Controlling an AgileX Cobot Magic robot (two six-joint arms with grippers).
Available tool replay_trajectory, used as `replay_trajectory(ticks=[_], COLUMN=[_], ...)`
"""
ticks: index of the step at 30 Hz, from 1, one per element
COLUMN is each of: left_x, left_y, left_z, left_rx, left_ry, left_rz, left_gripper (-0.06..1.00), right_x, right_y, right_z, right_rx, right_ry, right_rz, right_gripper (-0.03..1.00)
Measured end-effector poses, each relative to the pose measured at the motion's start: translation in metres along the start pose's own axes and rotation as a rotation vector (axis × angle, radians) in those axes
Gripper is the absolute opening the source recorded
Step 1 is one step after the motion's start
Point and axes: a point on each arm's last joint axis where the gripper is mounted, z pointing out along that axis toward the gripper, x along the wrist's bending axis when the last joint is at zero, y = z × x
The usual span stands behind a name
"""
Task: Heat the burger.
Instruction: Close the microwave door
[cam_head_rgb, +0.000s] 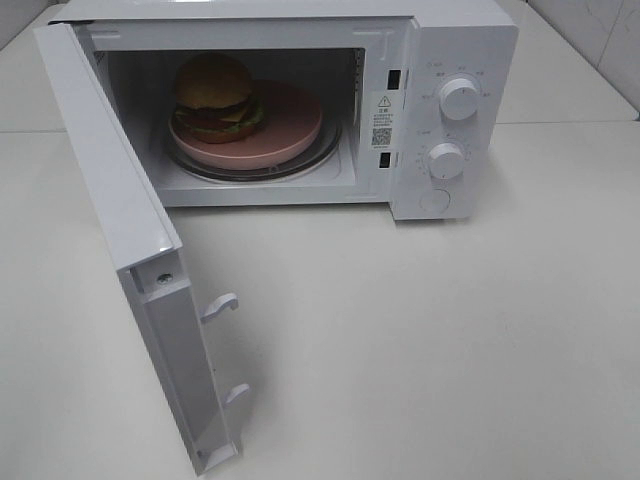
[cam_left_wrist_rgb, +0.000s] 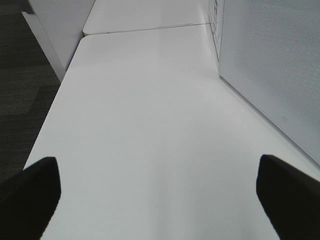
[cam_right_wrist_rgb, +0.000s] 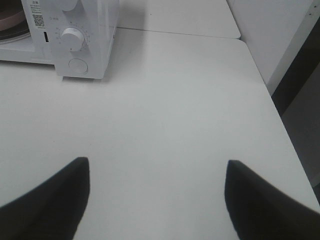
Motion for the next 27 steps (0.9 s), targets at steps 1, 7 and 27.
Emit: replay_trajectory(ticks=[1,7,27], left_x=[0.0000,0.0000,0.0017], left_y=[0.0000,0.0000,0.0066], left_z=[0.0000,0.0000,-0.0043], left_rx=[0.000,0.000,-0.051], left_ry=[0.000,0.000,0.017], left_rz=[0.000,0.000,0.006], left_gripper=[0.99,0.99,0.99], right_x=[0.0000,0.0000,0.0000], right_y=[0.0000,0.0000,0.0000], right_z=[0.0000,0.0000,0.0000], right_rx=[0.000,0.000,0.000], right_ry=[0.000,0.000,0.000], right_rz=[0.000,0.000,0.000], right_gripper=[0.75,0.75,0.75])
